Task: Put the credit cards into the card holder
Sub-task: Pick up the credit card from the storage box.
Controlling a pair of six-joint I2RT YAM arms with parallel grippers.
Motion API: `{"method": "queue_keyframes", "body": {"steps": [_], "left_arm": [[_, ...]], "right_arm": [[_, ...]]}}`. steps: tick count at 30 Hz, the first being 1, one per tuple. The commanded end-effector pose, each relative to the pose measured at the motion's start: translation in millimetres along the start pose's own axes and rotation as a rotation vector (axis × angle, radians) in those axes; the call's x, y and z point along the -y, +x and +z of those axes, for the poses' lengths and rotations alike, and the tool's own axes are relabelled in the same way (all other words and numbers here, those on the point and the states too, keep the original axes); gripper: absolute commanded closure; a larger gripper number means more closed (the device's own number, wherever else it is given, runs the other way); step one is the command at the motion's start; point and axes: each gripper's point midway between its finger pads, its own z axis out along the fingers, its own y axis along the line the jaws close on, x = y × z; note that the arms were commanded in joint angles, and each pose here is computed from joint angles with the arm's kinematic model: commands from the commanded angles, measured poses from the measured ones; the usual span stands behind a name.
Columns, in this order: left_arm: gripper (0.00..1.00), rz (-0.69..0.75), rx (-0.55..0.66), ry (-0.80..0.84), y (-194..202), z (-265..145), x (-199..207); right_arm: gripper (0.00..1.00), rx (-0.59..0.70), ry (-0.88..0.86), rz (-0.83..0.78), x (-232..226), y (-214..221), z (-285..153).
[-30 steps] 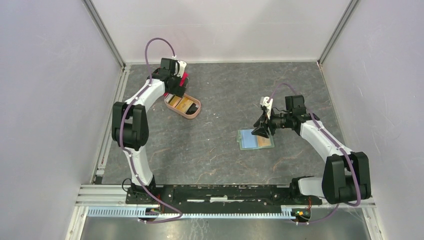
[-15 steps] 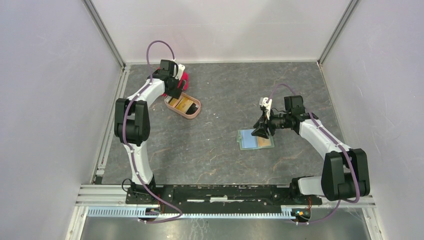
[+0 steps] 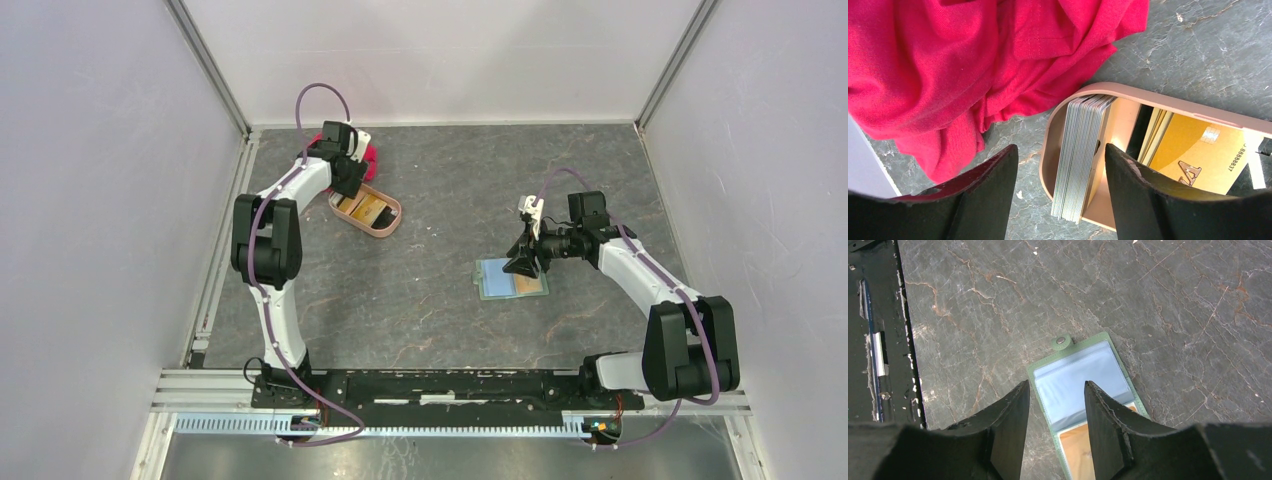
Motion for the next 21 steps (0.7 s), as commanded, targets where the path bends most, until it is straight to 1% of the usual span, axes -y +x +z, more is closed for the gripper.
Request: {"method": "queue_keyframes", "body": {"steps": [1, 12, 21], "left_arm": [[0.30, 0.016, 0.047, -0.030, -19.2, -7.6, -13.1], [0.40, 0.000, 0.084, -0.041, -32.5, -23.6, -19.5], [0.43, -0.005, 0.093, -0.050, -35.4, -28.8, -22.1]], "right_arm": [[0.49, 0.013, 0.013, -0.049, 6.8, -12.0, -2.7], [0.49, 0.012, 0.013, -0.051, 6.8, -11.7, -2.9], [0.49, 0.012, 0.013, -0.051, 7.1, -11.7, -3.0]]}}
